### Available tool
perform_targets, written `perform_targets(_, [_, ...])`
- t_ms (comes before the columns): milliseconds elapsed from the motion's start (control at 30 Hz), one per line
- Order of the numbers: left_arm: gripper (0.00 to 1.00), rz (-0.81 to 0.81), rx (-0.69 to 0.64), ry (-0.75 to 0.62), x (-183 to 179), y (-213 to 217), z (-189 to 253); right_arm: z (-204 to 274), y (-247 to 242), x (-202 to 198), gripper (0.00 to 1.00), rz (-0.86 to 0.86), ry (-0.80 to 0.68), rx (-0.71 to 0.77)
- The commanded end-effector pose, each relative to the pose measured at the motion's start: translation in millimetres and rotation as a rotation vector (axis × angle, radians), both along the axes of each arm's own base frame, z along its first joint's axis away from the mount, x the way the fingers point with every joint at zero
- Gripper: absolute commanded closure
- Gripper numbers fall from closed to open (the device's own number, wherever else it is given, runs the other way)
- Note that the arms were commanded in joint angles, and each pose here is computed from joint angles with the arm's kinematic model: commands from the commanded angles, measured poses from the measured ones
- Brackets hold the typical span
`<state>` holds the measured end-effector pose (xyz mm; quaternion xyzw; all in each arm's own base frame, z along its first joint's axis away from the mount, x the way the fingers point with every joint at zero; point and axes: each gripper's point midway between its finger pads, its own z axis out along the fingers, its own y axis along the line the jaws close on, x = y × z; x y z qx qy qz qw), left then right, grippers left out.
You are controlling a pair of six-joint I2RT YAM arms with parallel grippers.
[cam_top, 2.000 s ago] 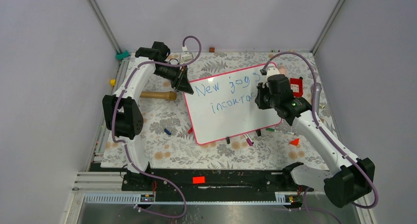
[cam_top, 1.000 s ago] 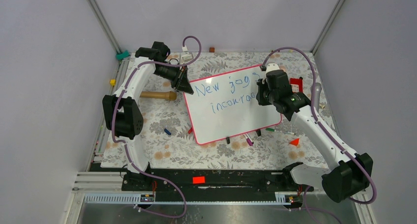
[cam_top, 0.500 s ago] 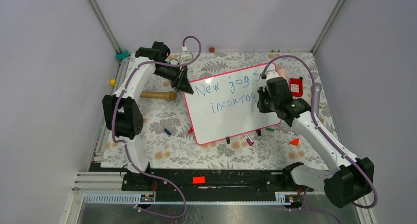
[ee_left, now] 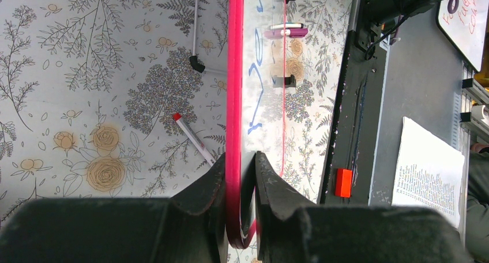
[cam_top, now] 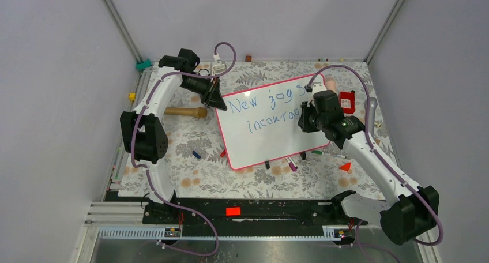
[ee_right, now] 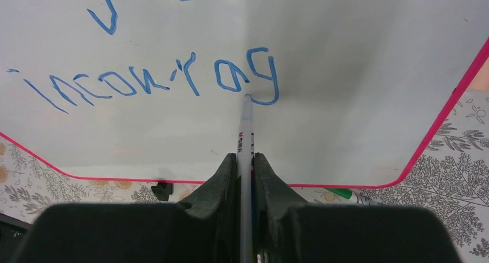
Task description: Write a sentence on the whiteboard
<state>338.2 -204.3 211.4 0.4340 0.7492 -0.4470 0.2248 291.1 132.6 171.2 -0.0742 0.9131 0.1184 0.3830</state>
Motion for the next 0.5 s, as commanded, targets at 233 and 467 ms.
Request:
perform_targets(233, [1.00, -0.048, 0.126, -0.248, 32, 9, -14, 45, 3, -8, 1.00, 0.042, -0.082, 0.171])
perform_targets(467, [1.00, -0.048, 0.120, -0.248, 32, 9, -13, 54, -24, 5, 1.00, -0.062, -0.124, 0.149])
